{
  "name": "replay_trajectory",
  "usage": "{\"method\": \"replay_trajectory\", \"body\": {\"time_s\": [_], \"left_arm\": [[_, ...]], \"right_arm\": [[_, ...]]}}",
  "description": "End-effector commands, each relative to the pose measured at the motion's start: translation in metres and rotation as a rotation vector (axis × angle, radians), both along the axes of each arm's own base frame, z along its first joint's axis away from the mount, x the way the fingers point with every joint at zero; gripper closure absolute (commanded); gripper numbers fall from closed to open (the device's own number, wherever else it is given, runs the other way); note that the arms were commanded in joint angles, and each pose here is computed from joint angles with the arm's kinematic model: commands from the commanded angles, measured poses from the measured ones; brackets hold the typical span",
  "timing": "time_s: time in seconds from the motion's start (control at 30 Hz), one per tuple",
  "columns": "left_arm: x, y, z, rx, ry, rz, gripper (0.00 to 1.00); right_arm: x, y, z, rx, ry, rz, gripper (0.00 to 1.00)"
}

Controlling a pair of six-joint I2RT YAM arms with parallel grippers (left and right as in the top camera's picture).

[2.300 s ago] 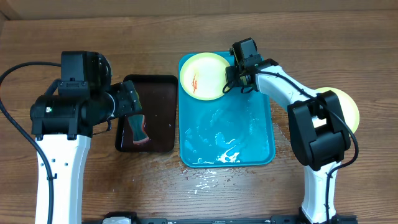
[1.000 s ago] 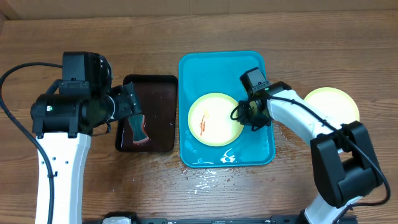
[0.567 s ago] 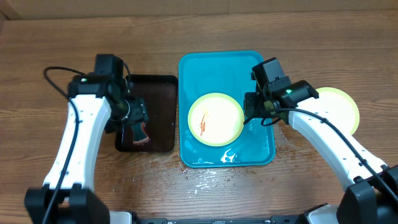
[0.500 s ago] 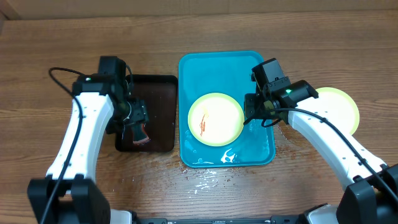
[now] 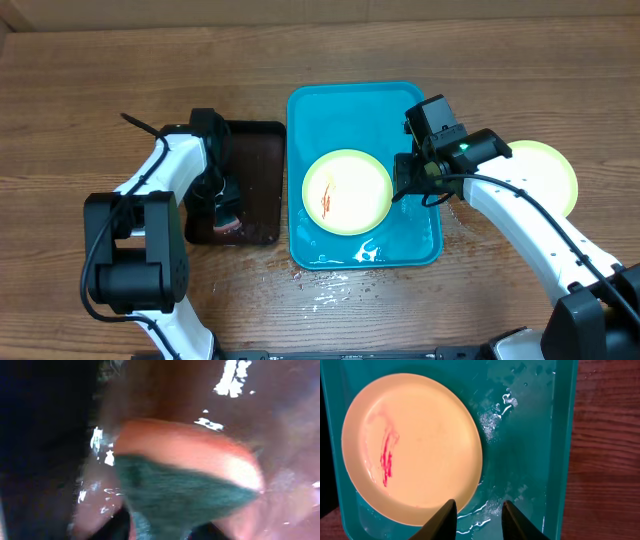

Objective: Clean dirty plates on tray and stack at the side
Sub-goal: 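Grasp the sponge on the black tray with the left gripper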

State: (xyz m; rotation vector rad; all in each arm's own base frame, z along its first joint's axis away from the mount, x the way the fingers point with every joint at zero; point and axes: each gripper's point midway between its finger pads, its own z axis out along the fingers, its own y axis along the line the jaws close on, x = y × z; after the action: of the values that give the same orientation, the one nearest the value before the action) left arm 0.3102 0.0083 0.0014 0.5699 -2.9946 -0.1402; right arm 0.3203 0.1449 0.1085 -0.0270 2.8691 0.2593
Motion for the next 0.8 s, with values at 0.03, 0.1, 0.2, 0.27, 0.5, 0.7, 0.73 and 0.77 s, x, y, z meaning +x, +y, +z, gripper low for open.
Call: {"method": "replay_trajectory", "body": {"time_s": [0.03,0.1,0.2,0.27,0.5,0.7,0.73,0.77], "left_arm": [[-0.001,-0.007,-0.008,-0.038,0.011,0.017,0.96],[0.001,-0.012,-0.002,-0.068,0.003,0.017,0.96],[0.007,-0.021,0.012,-0.119,-0.030,0.004,0.96],[0.012,-0.023,0.024,-0.134,-0.061,0.003,0.96],[0.021,-0.030,0.049,-0.135,-0.148,-0.055,0.96],[0.023,-0.028,0.035,-0.051,-0.140,-0.093,0.96],[0.024,-0.029,0.031,-0.049,-0.141,-0.098,0.96],[0.025,-0.030,0.029,-0.050,-0.143,-0.100,0.96]], "right_arm": [[0.005,0.000,0.005,0.005,-0.018,-0.002,0.69],[0.005,0.000,0.005,0.005,-0.018,-0.002,0.69],[0.005,0.000,0.005,0.004,-0.018,-0.002,0.73],[0.006,-0.001,0.005,0.004,-0.021,-0.006,0.78],[0.011,-0.007,0.006,-0.023,-0.040,-0.048,0.78],[0.010,-0.007,0.006,-0.024,-0.037,-0.048,0.78],[0.010,-0.007,0.005,-0.024,-0.036,-0.047,0.78],[0.009,-0.008,0.005,-0.025,-0.034,-0.047,0.78]]}}
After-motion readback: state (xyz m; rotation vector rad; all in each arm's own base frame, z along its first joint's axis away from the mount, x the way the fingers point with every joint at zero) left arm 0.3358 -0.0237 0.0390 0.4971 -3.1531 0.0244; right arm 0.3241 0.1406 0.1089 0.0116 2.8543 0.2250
